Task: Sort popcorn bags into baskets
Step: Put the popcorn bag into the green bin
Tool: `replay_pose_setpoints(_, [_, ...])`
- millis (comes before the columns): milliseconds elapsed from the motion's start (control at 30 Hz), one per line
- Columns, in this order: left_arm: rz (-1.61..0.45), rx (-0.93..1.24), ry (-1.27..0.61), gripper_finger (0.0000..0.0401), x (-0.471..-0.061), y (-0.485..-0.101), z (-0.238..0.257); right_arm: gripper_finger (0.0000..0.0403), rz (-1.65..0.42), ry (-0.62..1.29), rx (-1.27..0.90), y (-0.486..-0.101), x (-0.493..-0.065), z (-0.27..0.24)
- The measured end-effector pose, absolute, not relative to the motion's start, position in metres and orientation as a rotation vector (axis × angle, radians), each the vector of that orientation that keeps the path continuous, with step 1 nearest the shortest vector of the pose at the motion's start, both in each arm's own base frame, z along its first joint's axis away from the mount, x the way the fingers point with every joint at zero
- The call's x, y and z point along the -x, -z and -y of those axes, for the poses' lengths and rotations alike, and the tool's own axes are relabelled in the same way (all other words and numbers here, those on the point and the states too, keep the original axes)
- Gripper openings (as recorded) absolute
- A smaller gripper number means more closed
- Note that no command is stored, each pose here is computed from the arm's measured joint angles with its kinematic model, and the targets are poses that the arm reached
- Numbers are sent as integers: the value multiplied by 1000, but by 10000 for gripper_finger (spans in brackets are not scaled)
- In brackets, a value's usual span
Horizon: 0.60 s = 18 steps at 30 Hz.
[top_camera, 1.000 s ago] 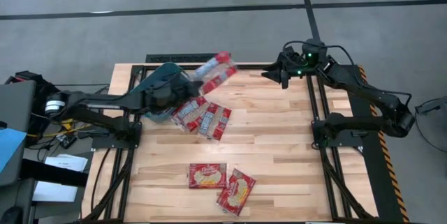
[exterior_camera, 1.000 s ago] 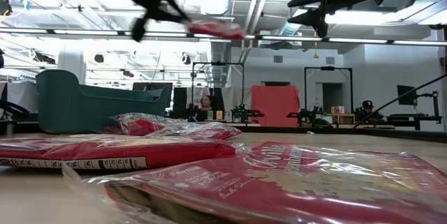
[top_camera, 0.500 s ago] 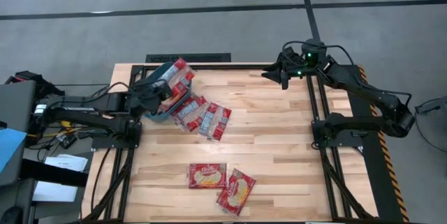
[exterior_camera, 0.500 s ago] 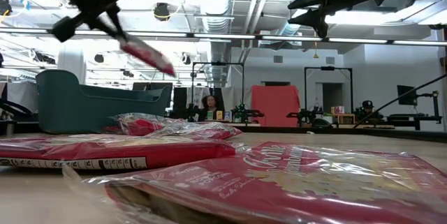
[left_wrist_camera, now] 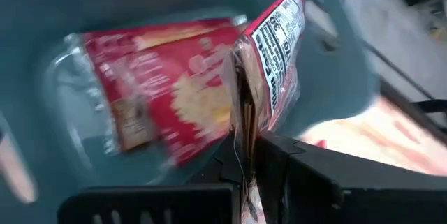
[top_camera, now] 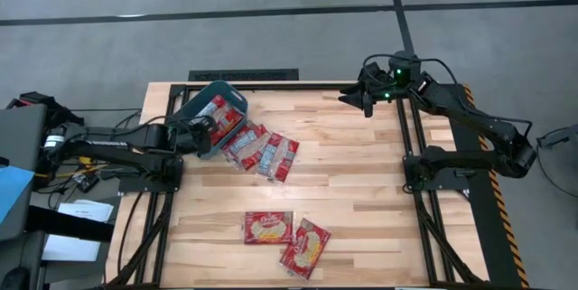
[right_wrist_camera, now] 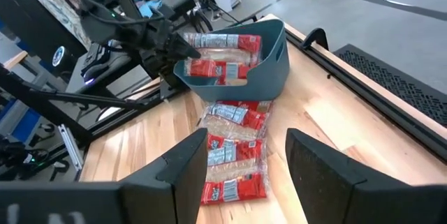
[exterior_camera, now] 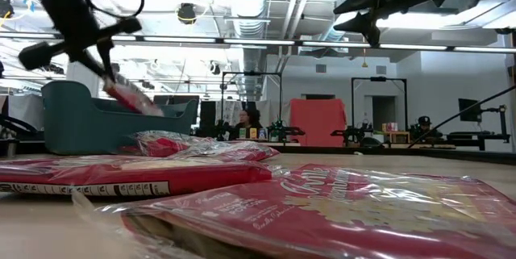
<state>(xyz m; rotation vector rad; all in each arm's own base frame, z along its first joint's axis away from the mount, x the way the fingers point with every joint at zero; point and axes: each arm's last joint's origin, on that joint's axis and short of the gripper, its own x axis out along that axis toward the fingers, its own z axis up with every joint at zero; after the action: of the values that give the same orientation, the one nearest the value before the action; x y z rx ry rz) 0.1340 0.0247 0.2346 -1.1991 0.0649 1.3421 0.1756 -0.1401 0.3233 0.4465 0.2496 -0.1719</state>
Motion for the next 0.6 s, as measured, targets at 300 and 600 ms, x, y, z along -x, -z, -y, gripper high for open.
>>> replay_pose_setpoints(300, [-55, 1256, -1424, 8, -127, -205, -25, 219, -250, 172, -445, -323, -176, 140])
replay_pose_setpoints(600, [-71, 1192, -1457, 114, -125, -204, -32, 213, -252, 162, -444, -323, -177, 139])
